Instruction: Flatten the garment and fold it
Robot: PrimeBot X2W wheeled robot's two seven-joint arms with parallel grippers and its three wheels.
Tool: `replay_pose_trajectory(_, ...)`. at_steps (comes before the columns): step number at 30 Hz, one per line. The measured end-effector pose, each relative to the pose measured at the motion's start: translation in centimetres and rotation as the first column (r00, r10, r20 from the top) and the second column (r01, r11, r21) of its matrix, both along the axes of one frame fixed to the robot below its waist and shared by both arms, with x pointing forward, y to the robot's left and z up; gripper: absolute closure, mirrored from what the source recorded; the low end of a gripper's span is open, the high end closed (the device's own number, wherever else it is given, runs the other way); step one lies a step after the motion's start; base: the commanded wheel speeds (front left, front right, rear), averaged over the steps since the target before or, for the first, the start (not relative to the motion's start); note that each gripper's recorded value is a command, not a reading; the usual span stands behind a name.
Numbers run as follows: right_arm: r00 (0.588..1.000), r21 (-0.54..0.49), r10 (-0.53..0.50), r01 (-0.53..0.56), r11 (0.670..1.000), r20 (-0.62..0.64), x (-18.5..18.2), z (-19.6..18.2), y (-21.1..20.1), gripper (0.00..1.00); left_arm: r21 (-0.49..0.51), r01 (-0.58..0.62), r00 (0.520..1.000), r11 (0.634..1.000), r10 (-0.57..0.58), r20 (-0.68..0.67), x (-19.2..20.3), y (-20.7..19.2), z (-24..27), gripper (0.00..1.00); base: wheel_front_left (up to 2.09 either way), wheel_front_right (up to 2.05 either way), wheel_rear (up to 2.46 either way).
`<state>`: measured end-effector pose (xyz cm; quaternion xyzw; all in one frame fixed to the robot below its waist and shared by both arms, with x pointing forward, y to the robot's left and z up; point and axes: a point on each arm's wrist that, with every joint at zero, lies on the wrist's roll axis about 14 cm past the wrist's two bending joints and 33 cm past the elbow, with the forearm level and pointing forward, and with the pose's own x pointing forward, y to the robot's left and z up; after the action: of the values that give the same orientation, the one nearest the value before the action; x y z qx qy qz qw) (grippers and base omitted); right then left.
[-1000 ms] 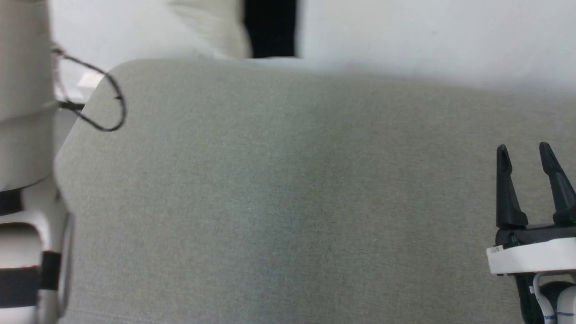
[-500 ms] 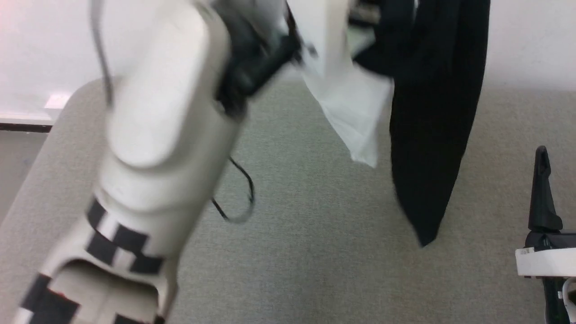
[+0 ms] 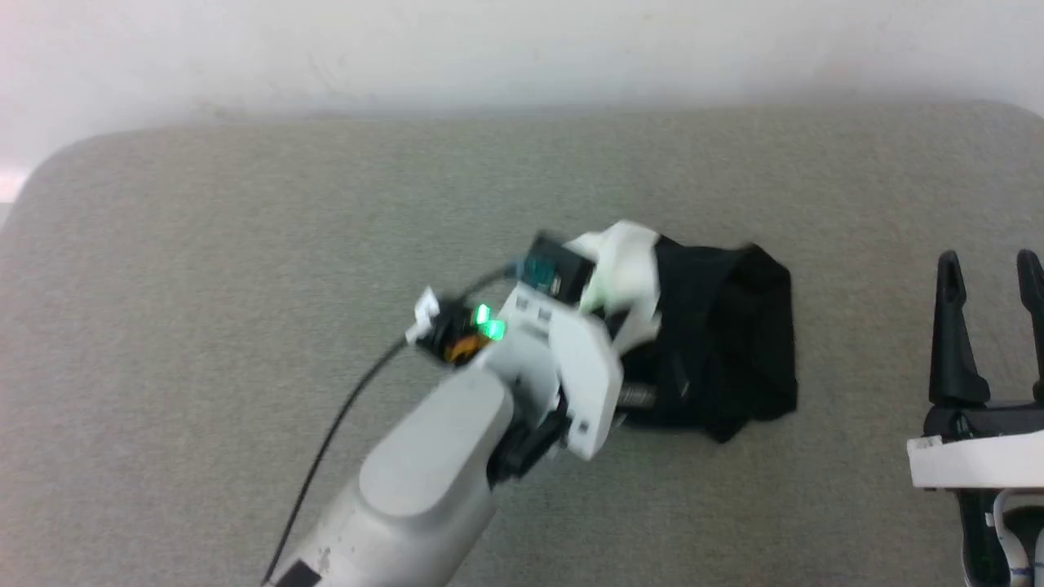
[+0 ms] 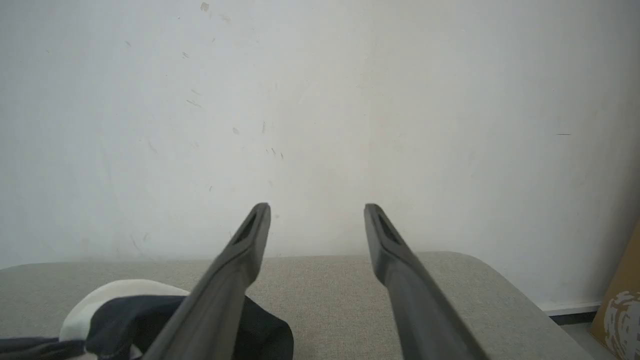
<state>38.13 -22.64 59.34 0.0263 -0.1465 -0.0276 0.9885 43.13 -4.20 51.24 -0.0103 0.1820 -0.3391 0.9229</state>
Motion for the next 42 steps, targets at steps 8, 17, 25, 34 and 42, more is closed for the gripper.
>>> replay_pose_trajectory(8,0.997,-0.003,-0.054,0.053,0.999,-0.048,-0.3,-1.5,-1.7,0.00,0.065,-0.037,0.974,0.997,0.050,-0.220,-1.1,1.0,-8.3,0.00,0.00,0.00,0.00)
replay_pose_trajectory(17,0.998,0.001,-0.044,0.044,0.999,-0.039,-0.4,-1.0,-1.5,0.00,-0.201,-0.090,0.996,0.975,0.085,-0.032,0.9,0.0,-1.0,0.00,0.00,0.00,0.00)
replay_pose_trajectory(25,1.000,0.014,-0.015,0.015,1.000,-0.025,-1.3,-0.6,-0.6,0.00,-0.422,-0.254,0.895,0.870,0.377,0.239,1.7,8.3,8.1,0.00,0.00,0.00,0.00)
replay_pose_trajectory(34,0.997,0.047,-0.008,0.012,0.999,-0.077,-2.7,-2.4,-0.6,0.00,-0.478,-0.442,0.720,0.759,0.619,0.316,-5.2,18.8,7.9,0.00,0.00,0.00,0.00)
replay_pose_trajectory(42,0.988,0.060,-0.011,0.021,0.998,-0.153,-3.3,-4.9,-0.8,0.00,-0.315,-0.594,0.669,0.740,0.672,0.318,-9.6,21.8,3.0,0.00,0.00,0.00,0.00)
